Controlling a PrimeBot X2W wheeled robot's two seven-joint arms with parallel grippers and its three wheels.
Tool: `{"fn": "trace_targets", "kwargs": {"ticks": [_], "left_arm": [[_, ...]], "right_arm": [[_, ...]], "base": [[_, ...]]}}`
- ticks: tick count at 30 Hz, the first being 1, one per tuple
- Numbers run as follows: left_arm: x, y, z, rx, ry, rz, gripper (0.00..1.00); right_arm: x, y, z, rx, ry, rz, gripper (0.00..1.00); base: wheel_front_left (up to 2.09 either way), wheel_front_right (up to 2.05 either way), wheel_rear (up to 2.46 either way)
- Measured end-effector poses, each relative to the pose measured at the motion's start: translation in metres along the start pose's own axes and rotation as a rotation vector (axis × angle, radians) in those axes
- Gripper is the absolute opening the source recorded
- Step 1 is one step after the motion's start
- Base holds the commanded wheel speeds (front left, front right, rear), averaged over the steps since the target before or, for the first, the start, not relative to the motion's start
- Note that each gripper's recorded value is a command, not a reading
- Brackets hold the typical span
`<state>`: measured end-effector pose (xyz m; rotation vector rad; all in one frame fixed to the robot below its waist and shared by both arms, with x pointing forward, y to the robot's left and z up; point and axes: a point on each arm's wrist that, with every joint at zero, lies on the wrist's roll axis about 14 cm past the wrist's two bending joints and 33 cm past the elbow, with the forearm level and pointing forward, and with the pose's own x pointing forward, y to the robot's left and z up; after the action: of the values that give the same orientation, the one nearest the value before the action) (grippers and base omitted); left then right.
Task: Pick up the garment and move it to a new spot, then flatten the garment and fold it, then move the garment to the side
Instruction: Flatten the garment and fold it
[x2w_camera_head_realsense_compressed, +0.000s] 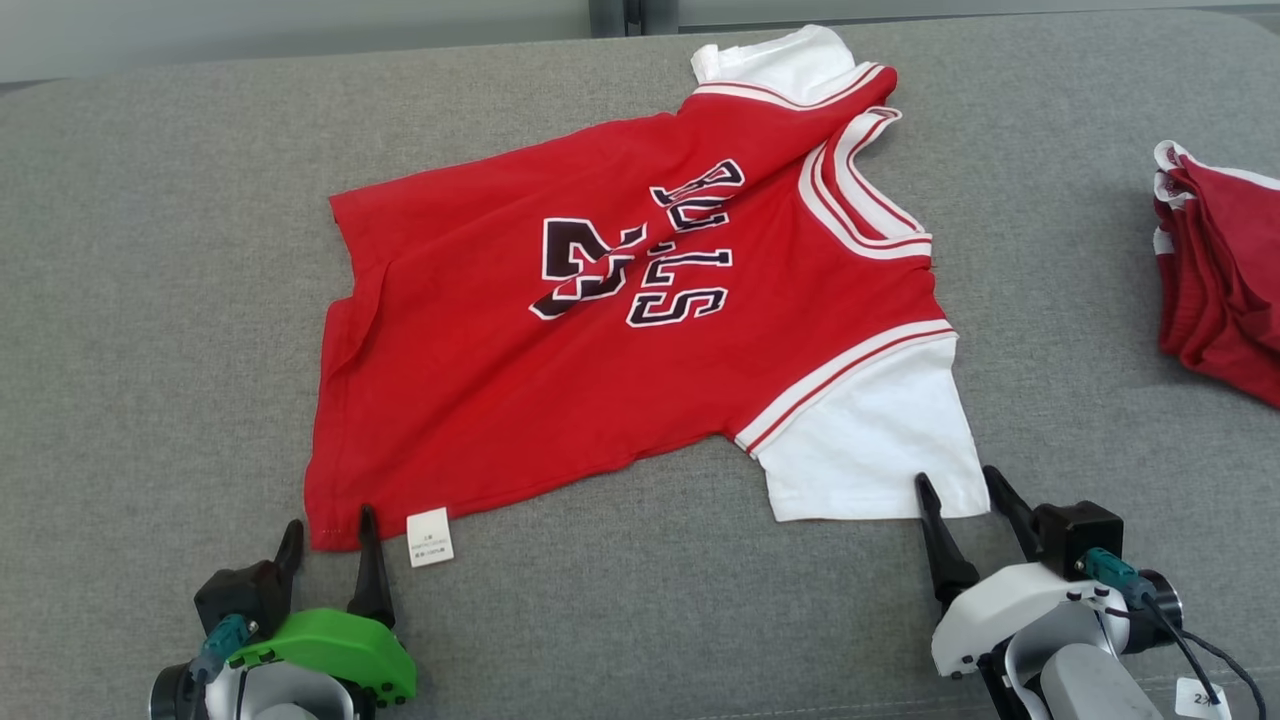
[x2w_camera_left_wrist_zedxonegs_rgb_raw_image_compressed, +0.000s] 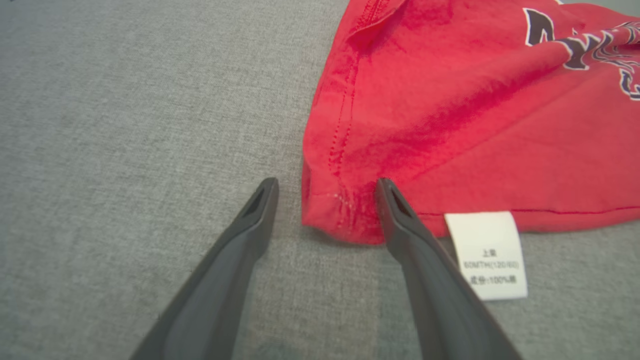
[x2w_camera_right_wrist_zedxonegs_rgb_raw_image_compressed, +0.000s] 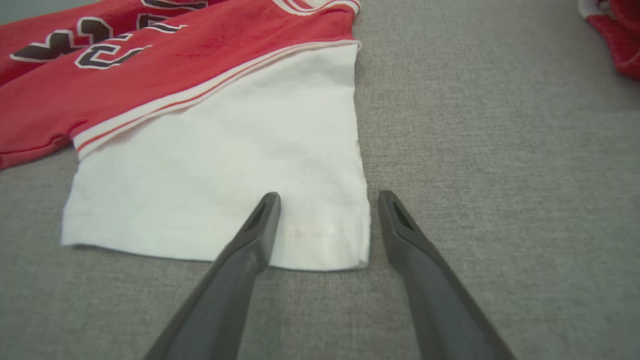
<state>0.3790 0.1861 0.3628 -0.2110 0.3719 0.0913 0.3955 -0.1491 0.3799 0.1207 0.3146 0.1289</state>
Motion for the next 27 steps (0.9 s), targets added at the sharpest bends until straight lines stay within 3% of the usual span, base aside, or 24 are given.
{"fn": "trace_targets", "kwargs": {"ticks": [4,5,6,23,27], "left_arm": [[0.001,-0.001,0.001,0.000,-0.002,-0.004,0.98],[0.002,-0.002,0.002,-0.001,-0.005,-0.009,0.58],[0.002,-0.003,0.003,-0.001,-0.006,-0.011,0.00],[-0.031,0.005,0.009,-0.016,-0.048,-0.013,0.00],[-0.036,0.002,0.039,-0.002,-0.145,-0.033,0.00]], "right_arm": [[0.001,0.000,-0.001,0.000,0.003,0.001,0.98],[0.001,0.001,-0.002,-0.001,0.007,0.005,0.76],[0.001,0.002,-0.002,-0.002,0.009,0.006,0.00],[-0.031,0.000,0.024,0.059,-0.094,-0.018,0.00],[-0.039,0.000,0.065,0.068,-0.227,-0.017,0.00]], "base": [[0.00,0.00,0.00],[0.00,0.00,0.00],[0.00,0.00,0.00],[0.00,0.00,0.00],[0.00,0.00,0.00]]}}
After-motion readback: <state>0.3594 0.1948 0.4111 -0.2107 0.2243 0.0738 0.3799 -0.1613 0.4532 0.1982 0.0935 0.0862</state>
